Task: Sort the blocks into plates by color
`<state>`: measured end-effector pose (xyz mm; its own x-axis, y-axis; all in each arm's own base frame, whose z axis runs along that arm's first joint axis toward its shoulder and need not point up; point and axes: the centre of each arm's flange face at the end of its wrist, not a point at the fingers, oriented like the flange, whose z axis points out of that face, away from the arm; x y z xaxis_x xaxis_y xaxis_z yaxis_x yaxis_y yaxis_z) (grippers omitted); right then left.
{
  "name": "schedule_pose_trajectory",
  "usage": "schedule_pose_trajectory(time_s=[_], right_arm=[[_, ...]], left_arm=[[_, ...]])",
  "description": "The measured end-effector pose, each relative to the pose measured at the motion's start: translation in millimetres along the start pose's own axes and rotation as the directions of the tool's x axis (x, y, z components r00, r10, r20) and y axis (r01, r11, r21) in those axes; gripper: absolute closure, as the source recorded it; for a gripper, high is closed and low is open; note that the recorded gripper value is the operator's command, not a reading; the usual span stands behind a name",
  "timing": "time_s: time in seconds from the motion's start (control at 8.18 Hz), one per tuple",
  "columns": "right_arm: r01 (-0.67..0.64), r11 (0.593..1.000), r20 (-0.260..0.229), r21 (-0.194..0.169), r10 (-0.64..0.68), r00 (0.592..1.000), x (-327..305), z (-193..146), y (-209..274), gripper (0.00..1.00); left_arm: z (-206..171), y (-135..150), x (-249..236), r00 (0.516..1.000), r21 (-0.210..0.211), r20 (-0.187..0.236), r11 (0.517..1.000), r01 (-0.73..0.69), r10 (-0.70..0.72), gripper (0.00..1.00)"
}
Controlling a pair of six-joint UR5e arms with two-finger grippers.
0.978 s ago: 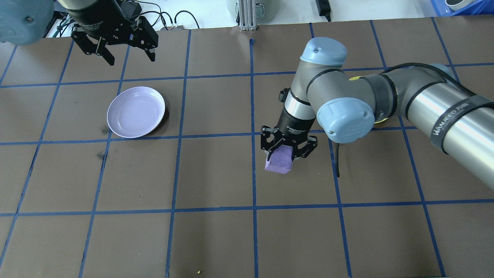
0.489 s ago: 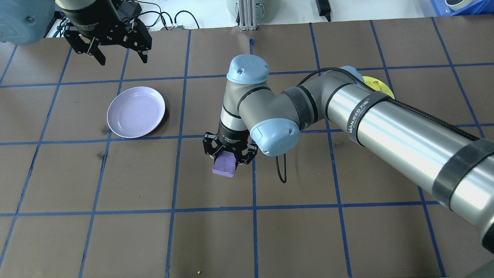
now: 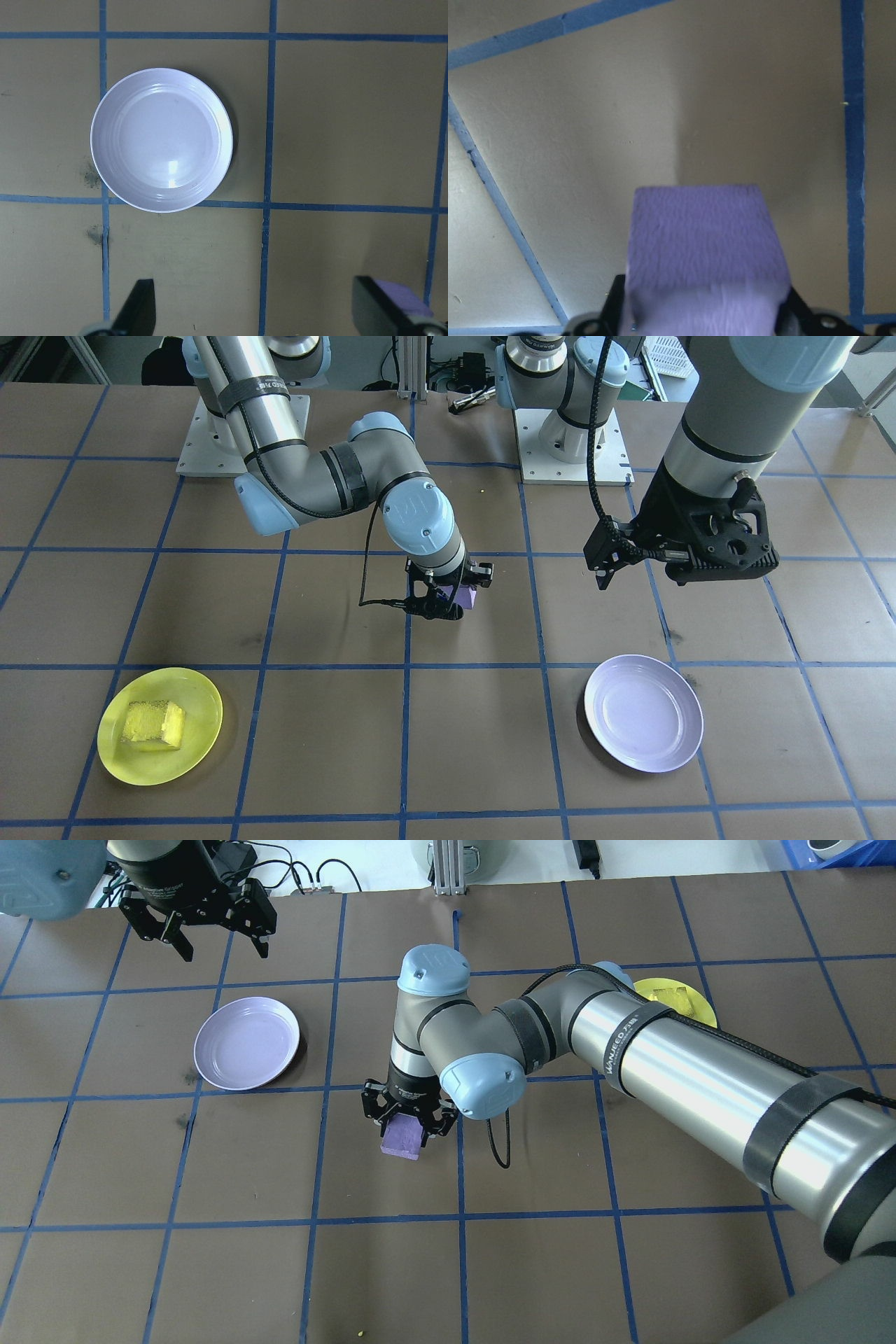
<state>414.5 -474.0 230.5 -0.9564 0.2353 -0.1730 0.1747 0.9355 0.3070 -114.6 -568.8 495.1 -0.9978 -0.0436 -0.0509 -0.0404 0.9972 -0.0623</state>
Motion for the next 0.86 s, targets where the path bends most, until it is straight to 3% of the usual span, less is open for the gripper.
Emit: schedule_pose_trajectory(time_s=[0.49, 0.73, 0.86], right_arm=[[0.000, 1.000, 0.000, 0.027, 0.000, 1.000, 10, -15, -11, 0.00], [-0.004, 0.996, -0.016, 0.091, 0.006, 1.000, 42, -59, -32, 0.00], [-0.018, 0.994, -0.015, 0.106, 0.020, 1.000, 71, -95, -41, 0.00]], left_arm=[[-6, 4, -1, 1.000, 0.005, 0.002, 1.000, 0.000, 0.000, 0.00], [3, 3, 5, 1.000, -0.014, -0.005, 1.000, -0.007, 0.007, 0.00], [16, 4, 14, 1.000, -0.040, -0.017, 0.999, -0.023, 0.022, 0.00]])
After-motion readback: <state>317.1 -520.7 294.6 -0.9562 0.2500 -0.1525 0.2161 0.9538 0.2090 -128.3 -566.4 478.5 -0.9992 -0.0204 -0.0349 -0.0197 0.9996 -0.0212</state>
